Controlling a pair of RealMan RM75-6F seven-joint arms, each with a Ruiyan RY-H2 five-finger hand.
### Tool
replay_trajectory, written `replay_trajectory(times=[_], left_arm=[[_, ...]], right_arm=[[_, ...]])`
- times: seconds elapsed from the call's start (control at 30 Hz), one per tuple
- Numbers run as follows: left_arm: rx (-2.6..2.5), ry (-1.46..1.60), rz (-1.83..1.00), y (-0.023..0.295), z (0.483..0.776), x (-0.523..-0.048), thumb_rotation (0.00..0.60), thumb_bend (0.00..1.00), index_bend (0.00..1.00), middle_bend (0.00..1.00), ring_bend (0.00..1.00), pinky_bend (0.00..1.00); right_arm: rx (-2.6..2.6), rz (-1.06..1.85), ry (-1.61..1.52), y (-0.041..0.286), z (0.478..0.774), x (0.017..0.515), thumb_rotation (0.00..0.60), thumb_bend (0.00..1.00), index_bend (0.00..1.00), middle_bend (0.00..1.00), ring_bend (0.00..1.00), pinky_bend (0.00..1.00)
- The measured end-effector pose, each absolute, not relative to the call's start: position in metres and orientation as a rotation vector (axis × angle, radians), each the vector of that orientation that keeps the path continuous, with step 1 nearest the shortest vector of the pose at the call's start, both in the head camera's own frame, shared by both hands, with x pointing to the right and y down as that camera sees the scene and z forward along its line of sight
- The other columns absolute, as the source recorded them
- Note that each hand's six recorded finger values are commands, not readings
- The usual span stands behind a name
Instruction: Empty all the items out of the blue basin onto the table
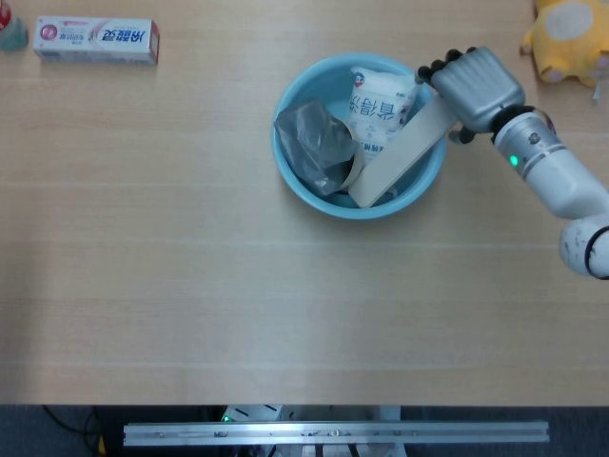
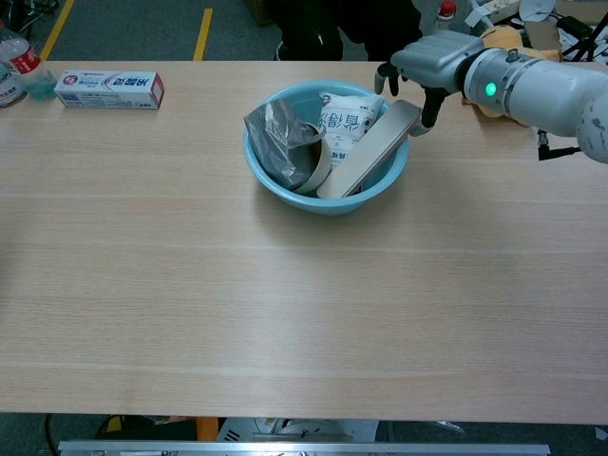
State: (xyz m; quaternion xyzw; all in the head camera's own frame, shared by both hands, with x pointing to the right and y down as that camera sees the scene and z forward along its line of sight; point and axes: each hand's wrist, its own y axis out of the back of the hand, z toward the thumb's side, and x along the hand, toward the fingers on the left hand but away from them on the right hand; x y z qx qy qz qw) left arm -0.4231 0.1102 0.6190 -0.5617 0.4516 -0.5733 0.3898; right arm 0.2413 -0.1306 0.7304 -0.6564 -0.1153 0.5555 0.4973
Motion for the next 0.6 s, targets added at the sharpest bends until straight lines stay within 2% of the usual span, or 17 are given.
replay_trajectory(times=[0.37, 0.6], left_arm=[[-1.432, 1.145, -1.460, 0.110, 0.623, -0.424, 0.600, 0.22, 0.29, 0.29, 0.25, 0.23], [-1.437, 1.144, -1.447, 0.109, 0.624, -0.422, 0.600, 0.22, 0.29, 0.29, 0.25, 0.23]], right_arm=[[-1.587, 1.373, -0.192, -0.120, 0.733, 0.236, 0.600, 0.12, 0.25, 0.38, 0.27, 0.38], [-1.583, 1.367, -0.214, -0.120, 0.729, 0.237, 0.600, 0.14, 0.30, 0.43, 0.32, 0.42]])
